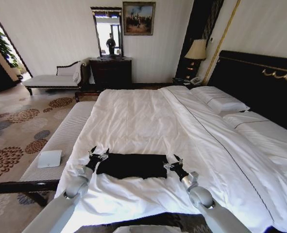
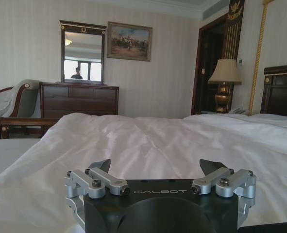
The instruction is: Fold the clothes on the bed.
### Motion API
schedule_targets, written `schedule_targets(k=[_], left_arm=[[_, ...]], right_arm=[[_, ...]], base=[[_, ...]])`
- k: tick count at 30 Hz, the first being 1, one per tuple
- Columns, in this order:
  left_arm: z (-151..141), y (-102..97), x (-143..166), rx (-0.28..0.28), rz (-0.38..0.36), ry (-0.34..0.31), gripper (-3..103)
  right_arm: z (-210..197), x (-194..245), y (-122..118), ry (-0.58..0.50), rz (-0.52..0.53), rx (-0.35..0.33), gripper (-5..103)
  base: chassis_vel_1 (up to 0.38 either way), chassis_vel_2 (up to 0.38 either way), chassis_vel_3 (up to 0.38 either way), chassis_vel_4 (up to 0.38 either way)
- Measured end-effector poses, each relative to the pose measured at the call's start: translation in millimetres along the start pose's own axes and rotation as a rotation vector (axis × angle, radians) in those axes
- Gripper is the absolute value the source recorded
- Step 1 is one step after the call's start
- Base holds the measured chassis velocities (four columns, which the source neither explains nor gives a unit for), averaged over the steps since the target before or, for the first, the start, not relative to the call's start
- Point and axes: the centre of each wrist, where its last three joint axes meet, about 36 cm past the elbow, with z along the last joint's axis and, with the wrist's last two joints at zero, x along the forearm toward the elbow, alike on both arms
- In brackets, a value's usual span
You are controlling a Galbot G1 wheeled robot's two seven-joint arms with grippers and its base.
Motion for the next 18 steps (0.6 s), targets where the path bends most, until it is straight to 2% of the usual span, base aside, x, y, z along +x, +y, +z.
schedule_targets(k=[1, 3, 4, 7, 8, 10, 12, 18], left_arm=[[-4, -5.4, 15, -0.004, -0.004, -0.013, 100], [-7, -9.6, 34, -0.017, -0.019, -0.022, 100], [-7, -9.6, 34, -0.017, -0.019, -0.022, 100], [-10, -13.9, 70, -0.021, -0.063, -0.020, 100], [-11, -14.2, 80, -0.018, -0.081, -0.016, 100], [-12, -14.9, 87, -0.015, -0.091, -0.013, 100], [-13, -18.7, 113, -0.007, -0.119, 0.012, 100], [-17, -31.0, 142, -0.001, -0.125, 0.045, 100]], right_arm=[[-7, 0, -3, 0.042, -0.005, -0.093, 100], [-17, -2, -13, 0.097, -0.020, -0.229, 100], [-17, -2, -13, 0.097, -0.020, -0.229, 100], [-22, -10, -37, 0.175, -0.044, -0.406, 100], [-23, -13, -45, 0.193, -0.050, -0.440, 100], [-23, -15, -52, 0.205, -0.054, -0.462, 100], [-20, -22, -71, 0.250, -0.066, -0.514, 100], [-2, -22, -91, 0.324, -0.084, -0.533, 100]], base=[[0.000, 0.000, 0.000, 0.000], [0.000, 0.000, 0.000, 0.000], [0.000, 0.000, 0.000, 0.000], [0.000, 0.000, 0.000, 0.000], [0.000, 0.000, 0.000, 0.000], [0.000, 0.000, 0.000, 0.000], [0.000, 0.000, 0.000, 0.000], [0.000, 0.000, 0.000, 0.000]])
